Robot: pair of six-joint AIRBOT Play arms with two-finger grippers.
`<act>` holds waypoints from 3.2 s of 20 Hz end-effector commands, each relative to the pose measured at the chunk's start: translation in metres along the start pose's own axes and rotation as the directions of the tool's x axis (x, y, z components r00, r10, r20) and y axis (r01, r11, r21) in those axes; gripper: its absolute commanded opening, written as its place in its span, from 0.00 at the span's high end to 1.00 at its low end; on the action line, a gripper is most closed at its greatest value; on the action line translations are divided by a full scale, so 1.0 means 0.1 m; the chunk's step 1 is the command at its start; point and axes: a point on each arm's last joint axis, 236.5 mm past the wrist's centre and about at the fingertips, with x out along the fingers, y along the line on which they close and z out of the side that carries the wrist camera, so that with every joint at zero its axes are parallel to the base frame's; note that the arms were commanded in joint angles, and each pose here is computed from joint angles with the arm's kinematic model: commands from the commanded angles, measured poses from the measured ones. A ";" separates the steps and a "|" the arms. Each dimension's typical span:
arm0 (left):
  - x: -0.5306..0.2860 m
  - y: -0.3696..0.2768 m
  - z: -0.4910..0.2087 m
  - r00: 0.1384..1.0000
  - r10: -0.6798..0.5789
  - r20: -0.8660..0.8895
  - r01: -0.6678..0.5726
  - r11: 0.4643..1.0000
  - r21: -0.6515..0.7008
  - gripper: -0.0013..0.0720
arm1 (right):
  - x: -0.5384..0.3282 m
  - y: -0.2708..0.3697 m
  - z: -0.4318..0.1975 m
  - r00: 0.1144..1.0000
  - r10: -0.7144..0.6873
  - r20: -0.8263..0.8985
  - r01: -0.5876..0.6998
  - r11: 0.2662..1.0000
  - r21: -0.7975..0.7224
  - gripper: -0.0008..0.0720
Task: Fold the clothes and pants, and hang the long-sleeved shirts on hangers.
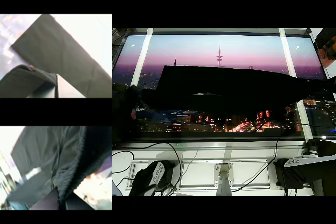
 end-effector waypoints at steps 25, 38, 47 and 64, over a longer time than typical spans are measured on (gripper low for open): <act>2.82 -0.18 -0.06 0.992 0.080 0.100 -0.044 0.946 -0.323 0.50 | 1.07 -0.06 2.17 0.756 -0.009 0.655 -0.304 0.881 0.363 0.43; 1.87 -2.29 0.44 0.938 -0.344 -0.043 0.345 0.916 0.207 0.97 | 0.21 -0.59 1.58 0.932 -0.039 0.360 -0.003 0.993 0.117 0.96; 1.09 -3.78 -1.95 0.720 -0.457 -0.523 0.638 0.733 0.236 0.97 | 0.10 -1.36 0.78 0.998 0.046 0.038 -0.051 0.991 0.127 0.97; 0.94 -4.40 -3.93 0.654 -0.529 -0.541 0.655 0.753 0.055 0.25 | 0.86 -1.41 1.35 0.984 -0.020 0.177 -0.013 0.983 0.185 0.04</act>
